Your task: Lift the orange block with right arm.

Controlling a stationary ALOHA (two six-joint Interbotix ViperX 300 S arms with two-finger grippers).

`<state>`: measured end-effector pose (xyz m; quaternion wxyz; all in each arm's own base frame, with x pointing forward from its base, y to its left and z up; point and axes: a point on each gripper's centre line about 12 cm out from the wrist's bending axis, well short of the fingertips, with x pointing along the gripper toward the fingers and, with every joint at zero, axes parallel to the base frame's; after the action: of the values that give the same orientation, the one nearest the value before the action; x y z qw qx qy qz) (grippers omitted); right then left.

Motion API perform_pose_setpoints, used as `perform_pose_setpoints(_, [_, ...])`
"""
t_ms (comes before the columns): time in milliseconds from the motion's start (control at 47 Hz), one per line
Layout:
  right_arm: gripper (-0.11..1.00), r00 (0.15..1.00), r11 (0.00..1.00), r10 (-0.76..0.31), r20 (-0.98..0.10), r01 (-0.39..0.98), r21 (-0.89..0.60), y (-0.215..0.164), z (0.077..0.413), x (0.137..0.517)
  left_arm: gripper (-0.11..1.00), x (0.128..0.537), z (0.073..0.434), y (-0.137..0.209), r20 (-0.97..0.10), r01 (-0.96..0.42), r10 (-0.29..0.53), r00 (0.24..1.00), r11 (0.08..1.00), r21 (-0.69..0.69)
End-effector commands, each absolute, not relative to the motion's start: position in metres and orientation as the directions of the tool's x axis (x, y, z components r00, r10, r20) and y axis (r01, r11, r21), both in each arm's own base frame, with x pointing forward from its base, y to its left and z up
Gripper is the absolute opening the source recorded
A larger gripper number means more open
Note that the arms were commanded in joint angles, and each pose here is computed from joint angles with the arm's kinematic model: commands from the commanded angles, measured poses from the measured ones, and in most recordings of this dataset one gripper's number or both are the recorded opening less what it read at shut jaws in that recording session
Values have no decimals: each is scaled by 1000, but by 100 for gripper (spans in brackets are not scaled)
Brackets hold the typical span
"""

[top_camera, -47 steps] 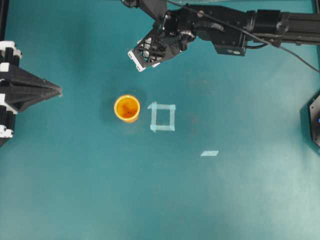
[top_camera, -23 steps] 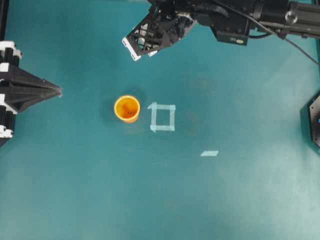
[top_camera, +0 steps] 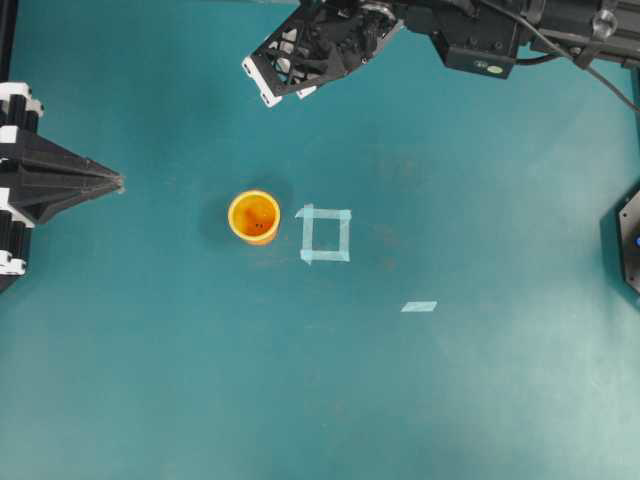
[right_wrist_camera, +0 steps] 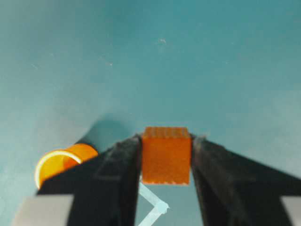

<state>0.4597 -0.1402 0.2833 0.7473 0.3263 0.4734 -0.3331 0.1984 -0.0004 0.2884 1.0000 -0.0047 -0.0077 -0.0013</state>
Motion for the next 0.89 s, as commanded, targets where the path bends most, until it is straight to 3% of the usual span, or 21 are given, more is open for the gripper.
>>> perform_pose_setpoints(0, [39,398,568,-209,-893,793,221,-140,321,454,0,200,300,-1,46,5,-5,999,1000,-5])
perform_pose_setpoints(873, [39,389,564,-208,-897,797,215,-140,330,452,0,200,300,-1,44,3,-3,999,1000,-5])
